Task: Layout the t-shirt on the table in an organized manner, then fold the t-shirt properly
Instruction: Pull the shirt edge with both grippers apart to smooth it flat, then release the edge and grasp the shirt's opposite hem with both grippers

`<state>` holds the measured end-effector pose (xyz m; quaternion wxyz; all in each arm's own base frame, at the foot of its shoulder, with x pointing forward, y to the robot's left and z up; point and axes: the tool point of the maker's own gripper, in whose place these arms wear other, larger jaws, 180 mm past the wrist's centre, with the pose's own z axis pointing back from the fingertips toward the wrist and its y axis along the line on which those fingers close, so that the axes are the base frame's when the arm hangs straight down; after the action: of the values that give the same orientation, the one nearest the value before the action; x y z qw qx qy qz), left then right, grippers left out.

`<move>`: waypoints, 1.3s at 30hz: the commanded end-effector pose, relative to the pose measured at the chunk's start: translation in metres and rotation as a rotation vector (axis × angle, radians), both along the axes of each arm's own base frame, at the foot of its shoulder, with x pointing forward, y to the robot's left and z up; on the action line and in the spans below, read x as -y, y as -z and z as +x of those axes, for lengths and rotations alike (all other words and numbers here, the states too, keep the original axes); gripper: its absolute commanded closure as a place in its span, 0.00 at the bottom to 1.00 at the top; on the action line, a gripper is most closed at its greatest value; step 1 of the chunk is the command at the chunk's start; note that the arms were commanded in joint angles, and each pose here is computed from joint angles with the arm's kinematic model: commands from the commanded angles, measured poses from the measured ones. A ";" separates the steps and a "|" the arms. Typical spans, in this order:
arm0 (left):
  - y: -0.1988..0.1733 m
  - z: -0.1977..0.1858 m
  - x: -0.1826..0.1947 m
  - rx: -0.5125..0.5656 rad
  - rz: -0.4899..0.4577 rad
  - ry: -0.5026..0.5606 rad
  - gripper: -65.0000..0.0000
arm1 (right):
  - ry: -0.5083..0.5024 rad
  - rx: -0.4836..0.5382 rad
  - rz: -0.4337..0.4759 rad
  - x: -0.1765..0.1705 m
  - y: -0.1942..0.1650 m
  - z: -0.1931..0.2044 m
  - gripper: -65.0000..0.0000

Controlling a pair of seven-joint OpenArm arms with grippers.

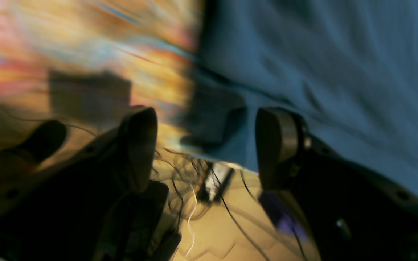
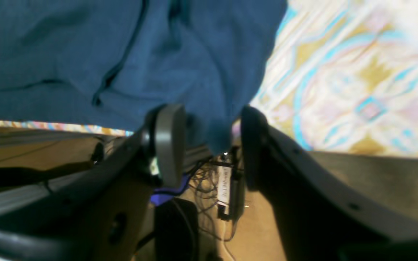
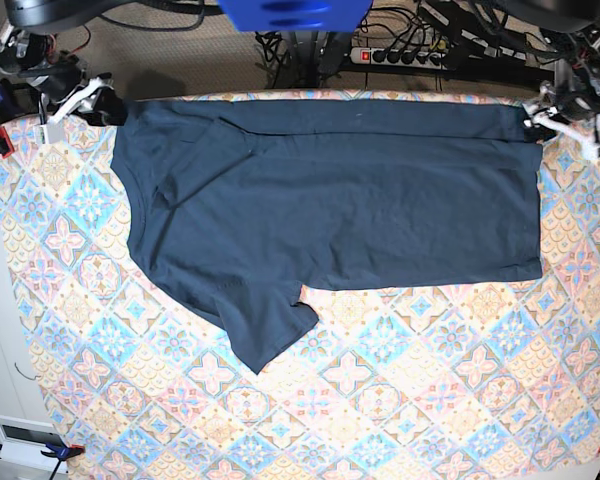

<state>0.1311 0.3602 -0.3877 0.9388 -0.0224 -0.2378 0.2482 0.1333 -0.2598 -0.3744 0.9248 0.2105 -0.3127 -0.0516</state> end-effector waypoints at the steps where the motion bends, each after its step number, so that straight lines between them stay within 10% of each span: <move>1: -0.011 0.004 -0.007 0.029 0.022 0.002 0.36 | -0.001 0.054 -0.021 0.006 -0.015 0.009 0.62; 23: -0.065 0.173 -0.055 0.303 0.083 -0.010 0.36 | -0.246 0.238 -0.276 -0.026 -0.055 0.158 0.62; 39: -0.005 0.268 -0.025 0.270 0.136 0.093 0.36 | -0.339 0.254 -0.420 -0.044 -0.056 0.188 0.62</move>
<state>0.3846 0.3771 -0.4045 0.9189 -0.0067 -0.3484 0.1851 0.3110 -0.2141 -0.3343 0.9093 0.0711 -0.3621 0.1922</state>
